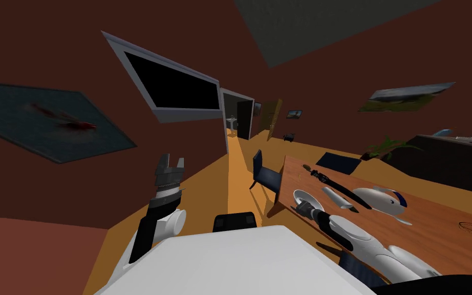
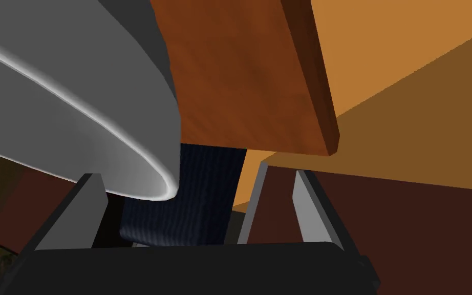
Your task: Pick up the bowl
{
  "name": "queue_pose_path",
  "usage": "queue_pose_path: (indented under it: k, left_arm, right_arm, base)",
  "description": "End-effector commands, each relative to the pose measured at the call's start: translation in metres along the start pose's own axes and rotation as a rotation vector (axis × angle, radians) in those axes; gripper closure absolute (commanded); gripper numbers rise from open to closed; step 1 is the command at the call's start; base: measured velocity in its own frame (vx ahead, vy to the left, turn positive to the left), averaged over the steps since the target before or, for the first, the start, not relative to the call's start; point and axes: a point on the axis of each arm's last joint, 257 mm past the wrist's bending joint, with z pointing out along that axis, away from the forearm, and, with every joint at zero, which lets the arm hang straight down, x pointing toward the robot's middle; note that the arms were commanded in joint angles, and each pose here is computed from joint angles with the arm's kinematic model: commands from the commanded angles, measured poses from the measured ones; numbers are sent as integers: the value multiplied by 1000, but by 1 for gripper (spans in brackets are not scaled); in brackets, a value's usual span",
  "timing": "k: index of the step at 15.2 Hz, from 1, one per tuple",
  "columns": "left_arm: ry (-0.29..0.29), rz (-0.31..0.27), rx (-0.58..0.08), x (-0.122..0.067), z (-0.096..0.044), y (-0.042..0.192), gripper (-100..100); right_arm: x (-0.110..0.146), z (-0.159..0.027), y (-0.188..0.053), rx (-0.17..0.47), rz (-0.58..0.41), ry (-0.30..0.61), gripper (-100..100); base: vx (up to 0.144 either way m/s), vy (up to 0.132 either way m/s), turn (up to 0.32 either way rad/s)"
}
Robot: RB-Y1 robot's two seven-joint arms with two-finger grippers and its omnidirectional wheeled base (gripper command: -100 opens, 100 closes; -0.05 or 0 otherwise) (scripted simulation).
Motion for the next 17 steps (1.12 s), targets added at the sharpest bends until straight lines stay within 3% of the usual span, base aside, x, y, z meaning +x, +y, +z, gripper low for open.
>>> queue_pose_path:
  k: [1,2,3,4,5,11,13,17]
  left_arm:
    - [0,0,0,0,0,0,0]
    - [0,0,0,0,0,0,0]
    - [0,0,0,0,0,0,0]
    - [0,0,0,0,0,0,0]
    - [0,0,0,0,0,0,0]
    - [0,0,0,0,0,0,0]
    - [0,0,0,0,0,0,0]
    - [0,0,0,0,0,0,0]
  right_arm:
    - [34,-8,-16,28,-57,86,-100]
    - [35,-8,-16,27,-66,90,-100]
    - [58,-15,-27,42,-100,145,-100]
    - [58,-15,-27,41,-108,148,-100]
    - [78,-22,-36,53,-145,199,-100]
    - [132,-47,-62,76,-249,343,-100]
    - [132,-47,-62,76,-249,343,-100]
    - [158,-63,-75,83,-301,415,-100]
  base:
    - [8,75,164]
    - [9,71,127]
    - [5,75,120]
    - [4,68,100]
    - [3,70,145]
    - [7,71,103]
    - [9,53,54]
    - [6,36,57]
